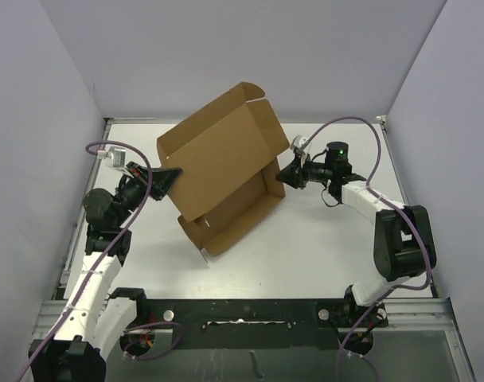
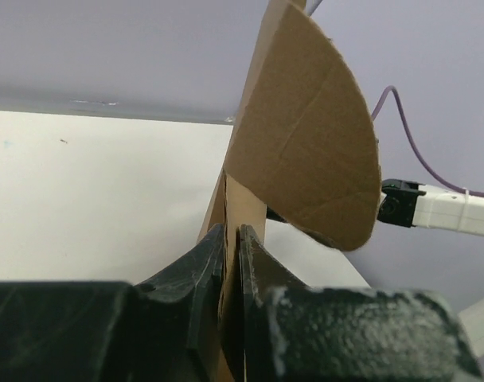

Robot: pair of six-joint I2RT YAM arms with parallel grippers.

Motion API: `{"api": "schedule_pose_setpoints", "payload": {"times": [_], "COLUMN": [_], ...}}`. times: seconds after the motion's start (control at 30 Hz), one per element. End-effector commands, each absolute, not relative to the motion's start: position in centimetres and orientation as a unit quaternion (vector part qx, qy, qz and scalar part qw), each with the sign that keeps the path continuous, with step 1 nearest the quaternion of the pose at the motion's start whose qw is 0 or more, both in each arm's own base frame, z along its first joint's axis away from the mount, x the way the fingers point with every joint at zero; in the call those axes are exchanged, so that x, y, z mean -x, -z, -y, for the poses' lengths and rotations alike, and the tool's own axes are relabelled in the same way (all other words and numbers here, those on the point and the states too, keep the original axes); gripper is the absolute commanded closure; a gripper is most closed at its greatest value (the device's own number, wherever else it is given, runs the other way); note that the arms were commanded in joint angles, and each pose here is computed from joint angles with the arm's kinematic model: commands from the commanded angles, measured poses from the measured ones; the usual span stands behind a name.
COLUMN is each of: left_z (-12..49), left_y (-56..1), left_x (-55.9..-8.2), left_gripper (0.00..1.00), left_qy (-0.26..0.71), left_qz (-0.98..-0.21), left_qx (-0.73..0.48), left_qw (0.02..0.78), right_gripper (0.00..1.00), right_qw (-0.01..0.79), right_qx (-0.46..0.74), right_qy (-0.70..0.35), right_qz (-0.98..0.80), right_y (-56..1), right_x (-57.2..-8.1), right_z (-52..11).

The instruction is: Fold the paper box

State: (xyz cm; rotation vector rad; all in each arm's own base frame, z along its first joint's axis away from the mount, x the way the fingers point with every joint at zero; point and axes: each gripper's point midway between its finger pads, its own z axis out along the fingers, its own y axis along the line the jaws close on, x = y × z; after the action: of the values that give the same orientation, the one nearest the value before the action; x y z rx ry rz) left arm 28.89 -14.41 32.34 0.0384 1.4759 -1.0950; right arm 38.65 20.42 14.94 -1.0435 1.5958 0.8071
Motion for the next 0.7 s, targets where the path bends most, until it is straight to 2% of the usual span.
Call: {"api": "schedule_pose_setpoints", "payload": {"times": [0.0,0.13,0.3,0.67], "left_z": [13.6,13.3,13.5,15.0], "left_y": [-32.1,-30.6,-27.9,-23.6], "left_x": [-28.6,-28.2,-27.8,-29.3], "left_gripper": [0.88,0.87,1.00,1.00], "left_qy": [0.469,0.474,0.487,0.477], "left_qz": [-0.636,-0.638,-0.648,-0.684], "left_qx": [0.017,0.044,0.062,0.063], "left_qw": [0.613,0.605,0.582,0.549], "right_gripper": [0.98,0.98,0.97,0.97], "right_qw": [0.431,0.401,0.369,0.307], "right_qx": [0.459,0.457,0.444,0.422], "right_qy": [-0.340,-0.313,-0.277,-0.231], "right_qz": [-0.698,-0.730,-0.768,-0.821], "right_y": [-15.7,-15.5,-14.2,-9.7], "right_x": [-34.8,-33.2,-32.6,-33.7], "right_z": [-19.9,-18.3,-16.4,-14.5]}}
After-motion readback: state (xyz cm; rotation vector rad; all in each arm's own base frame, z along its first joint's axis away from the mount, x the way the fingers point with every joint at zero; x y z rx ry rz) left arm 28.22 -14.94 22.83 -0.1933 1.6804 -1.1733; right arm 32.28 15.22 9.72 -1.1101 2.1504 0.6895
